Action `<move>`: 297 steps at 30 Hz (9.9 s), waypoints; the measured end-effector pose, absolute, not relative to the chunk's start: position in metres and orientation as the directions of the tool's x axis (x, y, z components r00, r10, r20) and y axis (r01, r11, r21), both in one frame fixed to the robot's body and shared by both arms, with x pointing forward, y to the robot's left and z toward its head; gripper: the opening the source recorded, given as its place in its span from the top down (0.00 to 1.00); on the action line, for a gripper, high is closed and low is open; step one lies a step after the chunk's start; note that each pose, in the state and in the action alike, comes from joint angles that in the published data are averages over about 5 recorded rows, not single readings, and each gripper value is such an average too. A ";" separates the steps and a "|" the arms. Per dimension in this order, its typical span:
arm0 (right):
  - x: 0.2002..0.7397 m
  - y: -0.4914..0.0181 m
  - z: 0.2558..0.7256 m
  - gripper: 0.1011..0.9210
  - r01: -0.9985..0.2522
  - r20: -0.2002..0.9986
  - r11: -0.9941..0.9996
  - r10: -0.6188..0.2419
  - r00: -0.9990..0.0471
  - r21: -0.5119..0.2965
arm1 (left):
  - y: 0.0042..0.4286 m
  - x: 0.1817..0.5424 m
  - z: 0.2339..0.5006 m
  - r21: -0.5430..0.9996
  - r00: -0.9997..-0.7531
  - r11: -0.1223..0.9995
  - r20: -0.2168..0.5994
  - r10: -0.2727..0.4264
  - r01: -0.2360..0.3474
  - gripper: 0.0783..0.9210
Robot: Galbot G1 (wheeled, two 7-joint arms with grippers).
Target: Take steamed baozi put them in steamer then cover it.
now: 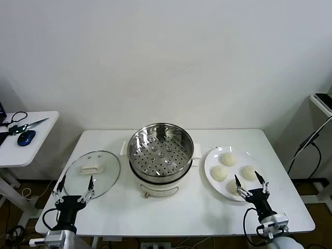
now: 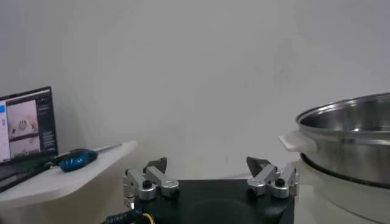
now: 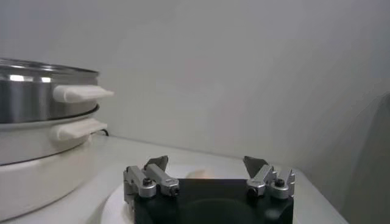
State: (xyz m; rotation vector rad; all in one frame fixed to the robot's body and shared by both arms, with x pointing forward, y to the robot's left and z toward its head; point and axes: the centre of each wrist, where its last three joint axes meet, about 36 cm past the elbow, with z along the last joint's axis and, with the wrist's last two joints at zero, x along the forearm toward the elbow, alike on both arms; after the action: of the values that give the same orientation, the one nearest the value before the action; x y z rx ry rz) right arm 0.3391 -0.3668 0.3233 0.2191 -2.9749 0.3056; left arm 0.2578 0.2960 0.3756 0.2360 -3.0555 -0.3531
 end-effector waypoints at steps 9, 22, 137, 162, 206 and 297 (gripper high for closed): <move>0.399 -0.419 0.359 0.12 -0.424 0.339 0.838 -0.310 -0.888 -0.344 | 0.298 0.261 0.374 0.246 -0.987 0.959 0.038 -0.157 -0.143 0.12; 0.535 -0.462 0.442 0.12 -0.814 0.715 0.406 -0.408 -0.568 -0.415 | 0.300 0.259 0.365 0.254 -0.986 0.957 0.058 -0.157 -0.138 0.12; 0.693 0.010 0.634 0.27 -0.068 0.939 -0.994 -0.053 -0.340 -0.081 | 0.312 0.237 0.361 0.170 -0.970 0.973 0.156 -0.185 -0.158 0.12; 0.689 0.017 0.581 0.12 0.014 0.940 -1.000 -0.030 -0.339 -0.026 | 0.311 0.236 0.351 0.166 -0.964 0.971 0.176 -0.200 -0.171 0.12; 0.672 -0.329 0.565 0.12 -0.972 0.970 -0.168 -0.208 -0.126 -0.163 | 0.302 0.228 0.362 0.213 -0.963 0.967 0.197 -0.183 -0.140 0.12; 0.712 -0.075 0.698 0.22 -0.964 0.902 -0.141 -0.405 -0.151 -0.224 | 0.288 0.212 0.367 0.237 -0.965 0.967 0.218 -0.143 -0.089 0.12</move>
State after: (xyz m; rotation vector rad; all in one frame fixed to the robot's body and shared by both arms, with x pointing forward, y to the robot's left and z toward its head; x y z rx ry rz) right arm 0.7118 -0.0746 0.6983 1.5541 -1.5652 1.2804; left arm 0.2120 0.2880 0.3666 0.1725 -2.8819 -0.3321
